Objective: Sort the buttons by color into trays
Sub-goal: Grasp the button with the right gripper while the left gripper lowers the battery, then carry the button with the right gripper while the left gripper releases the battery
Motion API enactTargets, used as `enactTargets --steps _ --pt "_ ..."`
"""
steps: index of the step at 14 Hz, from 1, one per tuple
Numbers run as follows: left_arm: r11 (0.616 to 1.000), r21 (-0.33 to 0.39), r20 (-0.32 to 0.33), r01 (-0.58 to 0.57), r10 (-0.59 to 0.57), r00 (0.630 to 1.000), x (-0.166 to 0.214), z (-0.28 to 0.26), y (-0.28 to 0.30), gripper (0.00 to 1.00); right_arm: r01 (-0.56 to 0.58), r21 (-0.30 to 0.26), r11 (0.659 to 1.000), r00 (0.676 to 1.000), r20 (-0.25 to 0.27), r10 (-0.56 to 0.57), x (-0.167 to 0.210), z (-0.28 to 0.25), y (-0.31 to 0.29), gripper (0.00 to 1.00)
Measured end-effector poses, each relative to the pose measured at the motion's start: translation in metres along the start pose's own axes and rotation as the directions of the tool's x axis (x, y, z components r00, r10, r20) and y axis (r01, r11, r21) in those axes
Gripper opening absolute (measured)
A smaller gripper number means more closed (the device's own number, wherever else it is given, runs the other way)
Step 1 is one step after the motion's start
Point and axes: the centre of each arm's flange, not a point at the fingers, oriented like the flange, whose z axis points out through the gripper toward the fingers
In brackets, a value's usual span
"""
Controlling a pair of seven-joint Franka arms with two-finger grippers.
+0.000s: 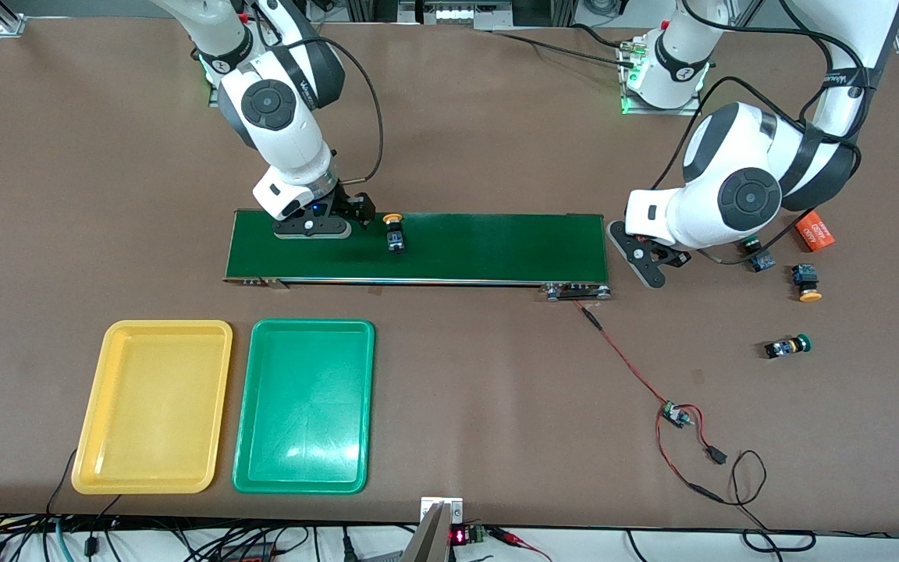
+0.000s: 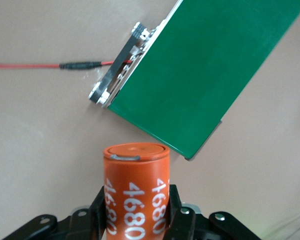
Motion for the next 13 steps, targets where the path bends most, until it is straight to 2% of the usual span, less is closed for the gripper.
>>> enactTargets --steps 4,8,13 --pt "0.985 0.020 -0.019 -0.173 0.173 0.985 0.001 -0.002 -0.003 0.49 0.018 0.009 1.000 1.000 0.016 -0.018 0.000 0.011 -0.015 1.00" --pt "0.944 0.064 -0.043 -0.323 0.326 0.944 0.005 -0.002 -0.005 0.49 0.023 0.023 0.999 0.999 0.024 -0.023 0.003 0.026 -0.022 1.00" --pt "0.917 0.068 -0.045 -0.393 0.397 0.917 0.011 0.011 -0.002 0.49 0.026 0.028 0.999 0.999 0.036 -0.027 0.003 0.046 -0.024 1.00"
